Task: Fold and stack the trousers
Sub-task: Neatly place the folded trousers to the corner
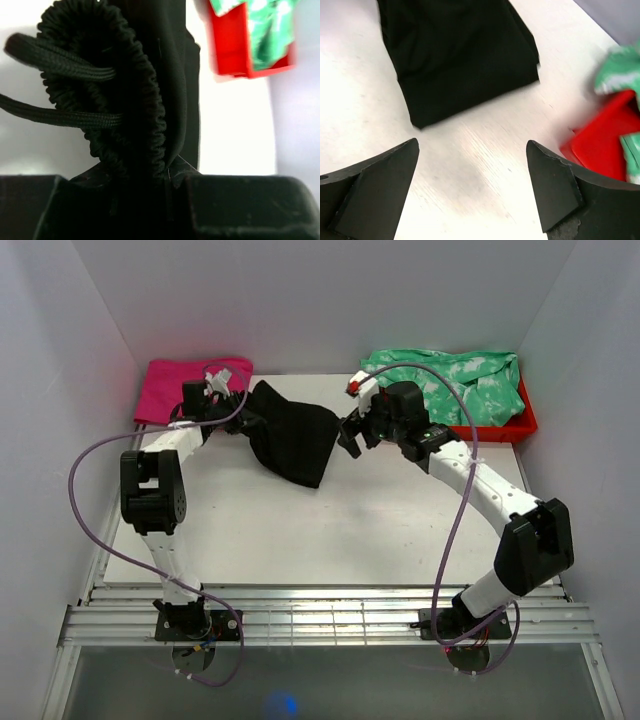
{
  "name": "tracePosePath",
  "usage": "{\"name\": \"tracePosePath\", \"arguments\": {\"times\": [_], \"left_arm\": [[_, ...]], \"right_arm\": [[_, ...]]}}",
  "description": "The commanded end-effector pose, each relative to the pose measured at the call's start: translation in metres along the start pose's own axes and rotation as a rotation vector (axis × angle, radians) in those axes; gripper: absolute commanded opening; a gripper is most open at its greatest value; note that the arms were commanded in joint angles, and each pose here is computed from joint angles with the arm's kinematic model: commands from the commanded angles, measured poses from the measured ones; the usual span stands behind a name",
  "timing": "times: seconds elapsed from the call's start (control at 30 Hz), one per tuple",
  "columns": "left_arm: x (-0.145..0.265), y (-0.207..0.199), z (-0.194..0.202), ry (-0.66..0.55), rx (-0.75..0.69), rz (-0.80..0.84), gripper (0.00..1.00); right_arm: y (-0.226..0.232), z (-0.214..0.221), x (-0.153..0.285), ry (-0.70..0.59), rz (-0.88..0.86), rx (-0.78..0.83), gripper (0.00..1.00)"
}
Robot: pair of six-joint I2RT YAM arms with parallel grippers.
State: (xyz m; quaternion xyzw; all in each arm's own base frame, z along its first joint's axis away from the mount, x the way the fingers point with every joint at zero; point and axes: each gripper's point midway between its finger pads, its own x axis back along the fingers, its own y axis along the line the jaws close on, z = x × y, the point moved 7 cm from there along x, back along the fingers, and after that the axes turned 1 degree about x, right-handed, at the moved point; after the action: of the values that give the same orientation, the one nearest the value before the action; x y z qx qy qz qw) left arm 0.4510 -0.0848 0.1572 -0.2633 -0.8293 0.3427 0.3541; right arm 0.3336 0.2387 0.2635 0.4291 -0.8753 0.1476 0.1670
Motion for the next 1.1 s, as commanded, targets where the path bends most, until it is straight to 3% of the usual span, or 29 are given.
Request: {"name": "tracePosePath", "arguments": {"times": [0.0,0.17,0.4,0.5,0.73,1.07], "left_arm": [[-0.001,0.001,-0.016,0.085,-0.291,-0.163,0.0],[-0.007,-0.017,-0.077,-0.019,-0.581,-0.152,0.0],[0.001,-0.042,-0.152,-0.215,-0.758,-0.199,0.0],[0.01,-0.053,-0.174,-0.287,-0.773,-0.219,0.0],[0.053,-0.031,-0.214,-0.425,-0.74,-0.307,0.0],[0.092,0.009,-0.238,-0.468,-0.742,-0.345,0.0]], "right_arm": [[-0.018,0.014,0.023,0.027,0.031,-0.051,0.93],[-0.025,0.022,0.038,0.024,0.055,-0.053,0.93],[-0.023,0.024,0.041,0.028,0.05,-0.057,0.94],[-0.023,0.026,0.041,0.033,0.052,-0.053,0.94],[-0.023,0.032,0.037,0.049,0.041,-0.06,0.94],[-0.023,0.034,0.032,0.064,0.025,-0.069,0.95]]}}
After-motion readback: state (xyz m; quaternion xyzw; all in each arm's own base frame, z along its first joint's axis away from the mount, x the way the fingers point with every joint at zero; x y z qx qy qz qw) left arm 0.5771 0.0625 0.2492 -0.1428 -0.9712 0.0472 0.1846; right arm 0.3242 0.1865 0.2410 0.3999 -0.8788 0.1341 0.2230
